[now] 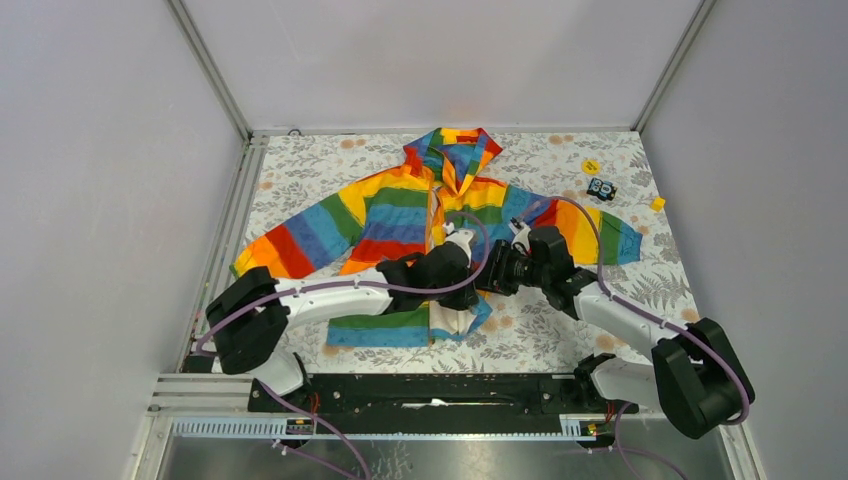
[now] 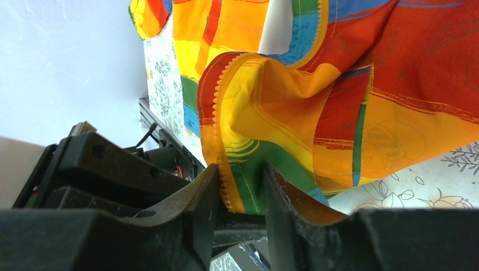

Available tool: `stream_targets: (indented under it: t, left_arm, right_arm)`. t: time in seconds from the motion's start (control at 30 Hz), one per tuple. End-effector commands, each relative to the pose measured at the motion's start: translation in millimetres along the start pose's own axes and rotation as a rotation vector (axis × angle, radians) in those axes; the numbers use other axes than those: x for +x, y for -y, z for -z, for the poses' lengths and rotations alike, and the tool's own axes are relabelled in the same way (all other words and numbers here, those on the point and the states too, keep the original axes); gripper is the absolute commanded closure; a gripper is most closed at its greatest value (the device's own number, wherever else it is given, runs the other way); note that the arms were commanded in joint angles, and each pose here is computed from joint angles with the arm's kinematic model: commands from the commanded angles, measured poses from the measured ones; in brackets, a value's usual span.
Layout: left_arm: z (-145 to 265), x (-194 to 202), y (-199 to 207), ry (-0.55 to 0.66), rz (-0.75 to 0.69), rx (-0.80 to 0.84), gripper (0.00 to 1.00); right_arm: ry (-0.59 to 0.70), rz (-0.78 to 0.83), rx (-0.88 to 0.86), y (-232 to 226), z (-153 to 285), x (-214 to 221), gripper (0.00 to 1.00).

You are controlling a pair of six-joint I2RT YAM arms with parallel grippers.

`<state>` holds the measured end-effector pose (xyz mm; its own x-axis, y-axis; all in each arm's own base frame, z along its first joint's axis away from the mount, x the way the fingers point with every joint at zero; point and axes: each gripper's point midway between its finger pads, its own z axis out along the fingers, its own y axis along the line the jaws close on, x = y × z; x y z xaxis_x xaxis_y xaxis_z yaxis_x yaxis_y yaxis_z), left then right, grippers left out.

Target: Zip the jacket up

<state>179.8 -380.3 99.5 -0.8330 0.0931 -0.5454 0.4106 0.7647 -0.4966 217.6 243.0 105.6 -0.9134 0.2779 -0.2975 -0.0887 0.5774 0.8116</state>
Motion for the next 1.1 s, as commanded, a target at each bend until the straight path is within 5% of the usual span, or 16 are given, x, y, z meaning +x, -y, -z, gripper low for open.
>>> stream_targets:
  t: [0.0, 0.2, 0.37, 0.5, 0.73, 1.07]
  left_arm:
    - [2.0, -24.5, 22.1, 0.078, -0.036, 0.005, 0.99]
    - [12.3, -24.2, 18.8, 0.095, -0.038, -0.005, 0.83]
    - [28.8, -26.5, 22.3, 0.1, -0.034, 0.062, 0.39]
    - [54.3, -28.6, 32.6, 0.1, 0.027, 0.276, 0.25]
    - [75.2, -31.4, 43.7, 0.119, 0.068, 0.457, 0.4]
    - [51.8, -32.1, 34.8, 0.104, 0.086, 0.393, 0.64]
  right_arm:
    - [0.014, 0.001, -0.04, -5.5, -5.0, 0.1, 0.66]
    - [0.047, -0.016, -0.076, -5.3, -7.7, -1.4, 0.99]
    - [0.005, 0.096, -0.24, -24.7, 0.6, -3.5, 1.0]
    - [-0.025, 0.218, -0.381, -38.7, 19.5, -2.8, 1.0]
    - [-0.018, 0.237, -0.385, -43.8, 22.6, -5.3, 1.0]
    - [-0.004, 0.165, -0.367, -51.5, 29.9, -8.5, 1.0]
